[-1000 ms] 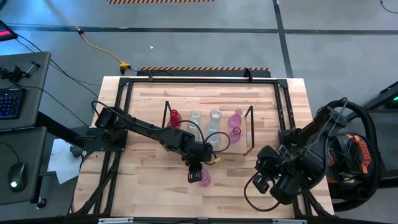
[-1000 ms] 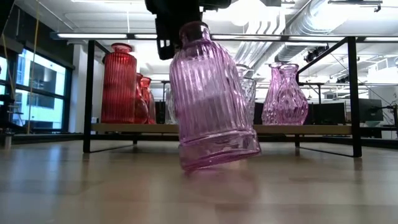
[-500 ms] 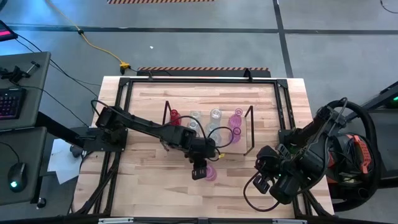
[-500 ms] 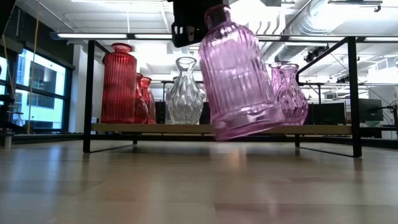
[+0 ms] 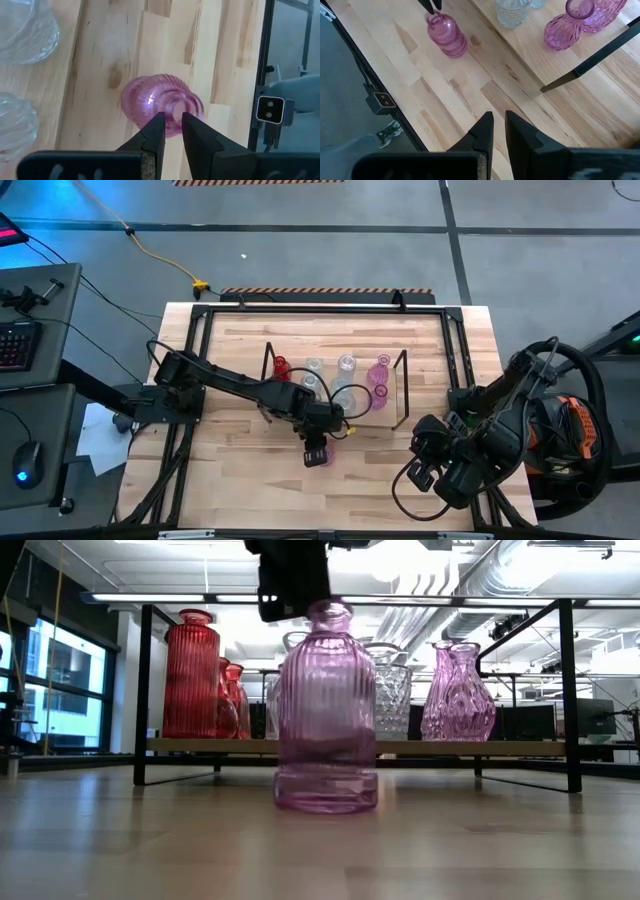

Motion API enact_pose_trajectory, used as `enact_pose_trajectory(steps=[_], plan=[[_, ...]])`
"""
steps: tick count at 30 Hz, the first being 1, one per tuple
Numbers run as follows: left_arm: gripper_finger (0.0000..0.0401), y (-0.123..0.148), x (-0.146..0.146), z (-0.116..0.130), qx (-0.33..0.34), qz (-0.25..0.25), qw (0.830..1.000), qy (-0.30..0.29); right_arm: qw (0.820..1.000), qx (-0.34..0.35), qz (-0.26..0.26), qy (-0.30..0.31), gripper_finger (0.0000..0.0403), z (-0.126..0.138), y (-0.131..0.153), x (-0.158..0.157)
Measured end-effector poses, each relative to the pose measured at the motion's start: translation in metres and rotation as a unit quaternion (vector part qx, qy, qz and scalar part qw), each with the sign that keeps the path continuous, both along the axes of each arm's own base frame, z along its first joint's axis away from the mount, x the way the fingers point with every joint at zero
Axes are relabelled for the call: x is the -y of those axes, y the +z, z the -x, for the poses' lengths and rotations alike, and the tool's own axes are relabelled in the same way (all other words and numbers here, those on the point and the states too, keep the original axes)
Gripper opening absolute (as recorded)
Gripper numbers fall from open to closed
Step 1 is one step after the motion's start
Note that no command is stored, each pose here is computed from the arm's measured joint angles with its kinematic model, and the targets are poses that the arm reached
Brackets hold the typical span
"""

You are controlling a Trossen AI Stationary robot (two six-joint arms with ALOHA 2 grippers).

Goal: Sort vases onto shelf
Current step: Put the transparent vase aligned with the other transparent vase on the shelf

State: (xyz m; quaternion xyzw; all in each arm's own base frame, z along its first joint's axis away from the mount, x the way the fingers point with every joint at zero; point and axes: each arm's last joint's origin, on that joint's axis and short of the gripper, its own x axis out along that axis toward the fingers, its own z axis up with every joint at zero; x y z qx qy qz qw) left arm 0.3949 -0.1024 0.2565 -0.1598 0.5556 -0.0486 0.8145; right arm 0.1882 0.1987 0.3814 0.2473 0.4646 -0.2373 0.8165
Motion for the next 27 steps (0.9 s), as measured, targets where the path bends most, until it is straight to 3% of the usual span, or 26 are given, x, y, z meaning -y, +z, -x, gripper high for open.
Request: enact_pose_trajectory(steps=[11, 17, 22, 27], plan=[[0.0057, 0.001, -0.001, 0.002, -0.008, -0.010, 1.000, 0.010, 1.000, 0.001, 0.002, 0.008, 0.0030, 0.000, 0.000, 0.000], [0.0060, 0.026, -0.003, 0.009, 0.040, 0.002, 0.999, 0.014, 0.998, 0.021, 0.024, 0.049, 0.0030, -0.006, 0.002, -0.001], [0.0060, 0.050, -0.006, 0.019, 0.078, 0.008, 0.997, 0.022, 0.991, 0.057, 0.019, 0.119, 0.0030, -0.026, 0.006, -0.001], [0.0060, 0.076, -0.011, 0.036, 0.114, -0.003, 0.993, 0.020, 0.968, 0.093, -0.014, 0.233, 0.0030, -0.068, 0.007, 0.004]])
